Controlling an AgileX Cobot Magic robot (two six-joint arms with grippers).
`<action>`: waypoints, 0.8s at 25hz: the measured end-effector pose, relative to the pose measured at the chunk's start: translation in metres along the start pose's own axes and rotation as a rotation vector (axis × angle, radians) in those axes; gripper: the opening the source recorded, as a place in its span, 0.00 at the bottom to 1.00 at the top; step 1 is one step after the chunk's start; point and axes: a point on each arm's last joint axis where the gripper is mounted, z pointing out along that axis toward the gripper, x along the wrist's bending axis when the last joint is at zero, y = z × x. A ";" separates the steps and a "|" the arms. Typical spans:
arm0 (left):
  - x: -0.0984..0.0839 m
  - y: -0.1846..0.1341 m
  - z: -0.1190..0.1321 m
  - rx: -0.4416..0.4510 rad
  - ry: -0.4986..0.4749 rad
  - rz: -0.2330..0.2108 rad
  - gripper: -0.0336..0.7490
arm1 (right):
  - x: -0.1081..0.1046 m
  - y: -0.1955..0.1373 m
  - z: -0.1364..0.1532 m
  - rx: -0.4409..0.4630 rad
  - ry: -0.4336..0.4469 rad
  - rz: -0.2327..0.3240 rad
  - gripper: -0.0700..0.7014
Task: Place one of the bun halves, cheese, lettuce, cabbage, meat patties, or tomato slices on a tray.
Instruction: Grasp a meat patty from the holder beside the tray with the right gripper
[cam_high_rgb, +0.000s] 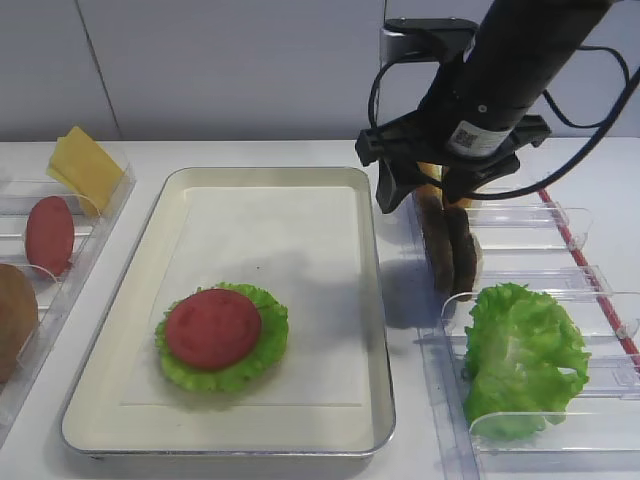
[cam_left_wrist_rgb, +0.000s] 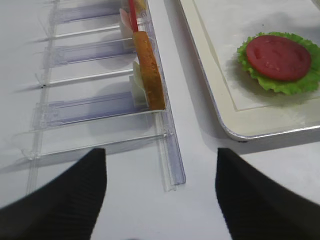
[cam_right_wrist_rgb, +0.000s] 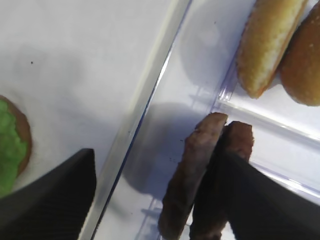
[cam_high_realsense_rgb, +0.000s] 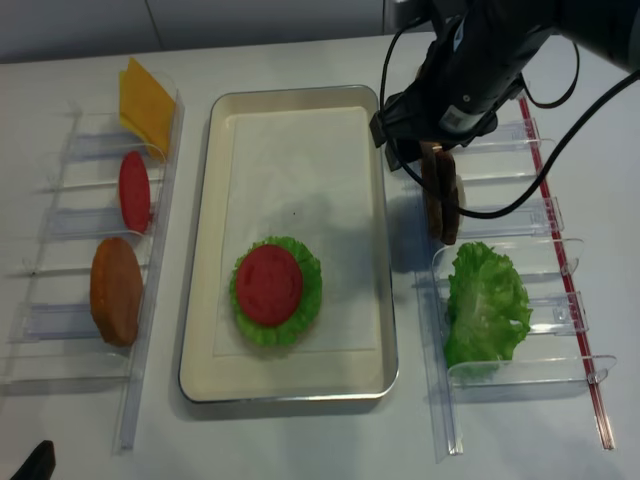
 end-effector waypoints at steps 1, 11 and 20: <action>0.000 0.000 0.000 0.000 0.000 0.000 0.64 | 0.000 0.000 0.003 0.002 0.000 0.000 0.78; 0.000 0.000 0.000 0.000 0.000 0.000 0.64 | -0.002 0.003 0.015 0.006 -0.003 0.008 0.74; 0.000 0.000 0.000 0.000 0.001 -0.001 0.64 | -0.008 0.001 0.022 0.049 -0.065 0.030 0.55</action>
